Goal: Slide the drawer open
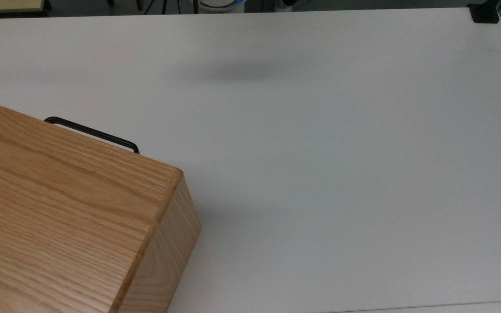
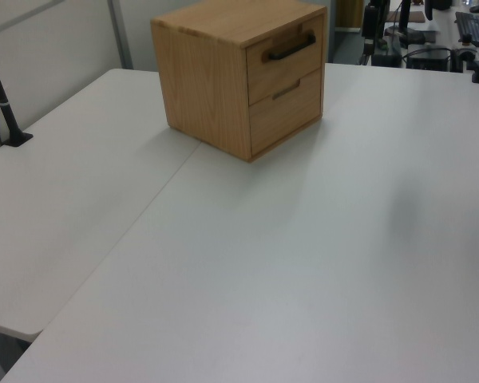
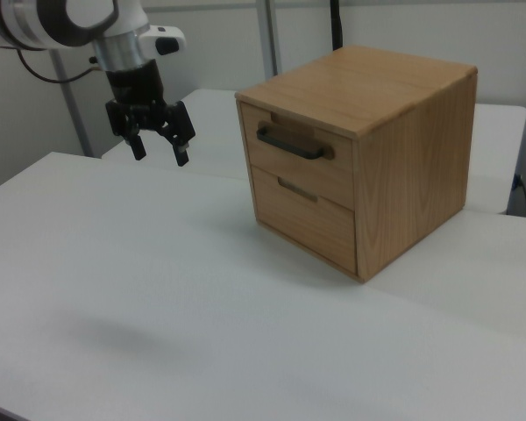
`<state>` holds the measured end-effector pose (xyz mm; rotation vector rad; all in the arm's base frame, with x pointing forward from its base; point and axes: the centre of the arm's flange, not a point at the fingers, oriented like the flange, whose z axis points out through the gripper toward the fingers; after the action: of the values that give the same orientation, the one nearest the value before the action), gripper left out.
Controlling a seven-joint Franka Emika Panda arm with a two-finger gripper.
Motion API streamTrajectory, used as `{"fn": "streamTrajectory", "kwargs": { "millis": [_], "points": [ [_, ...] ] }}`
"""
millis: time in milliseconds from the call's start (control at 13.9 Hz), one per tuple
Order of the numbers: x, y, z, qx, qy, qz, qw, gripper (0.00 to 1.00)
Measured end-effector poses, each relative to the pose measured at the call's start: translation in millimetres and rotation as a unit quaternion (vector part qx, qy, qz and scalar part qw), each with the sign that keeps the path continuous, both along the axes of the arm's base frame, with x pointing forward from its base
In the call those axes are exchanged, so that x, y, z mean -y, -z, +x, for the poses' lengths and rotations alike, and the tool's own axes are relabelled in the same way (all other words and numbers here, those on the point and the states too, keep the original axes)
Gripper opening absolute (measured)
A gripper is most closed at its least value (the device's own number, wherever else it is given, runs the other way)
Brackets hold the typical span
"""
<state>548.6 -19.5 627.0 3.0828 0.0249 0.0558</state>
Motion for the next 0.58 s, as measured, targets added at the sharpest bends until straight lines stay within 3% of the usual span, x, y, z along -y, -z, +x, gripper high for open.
{"fn": "streamTrajectory", "kwargs": {
  "millis": [216, 360, 432, 575],
  "points": [
    [5.5, 0.5, 13.5, 0.041, 0.078, 0.009, 0.9961, 1.0],
    [6.9, -1.8, 26.9, 0.09, 0.179, 0.023, 0.9794, 1.0],
    [10.6, -1.3, 35.7, 0.117, 0.25, 0.036, 0.9604, 0.99],
    [21.1, 2.5, 53.2, 0.164, 0.389, 0.071, 0.9037, 1.0]
  ]
}}
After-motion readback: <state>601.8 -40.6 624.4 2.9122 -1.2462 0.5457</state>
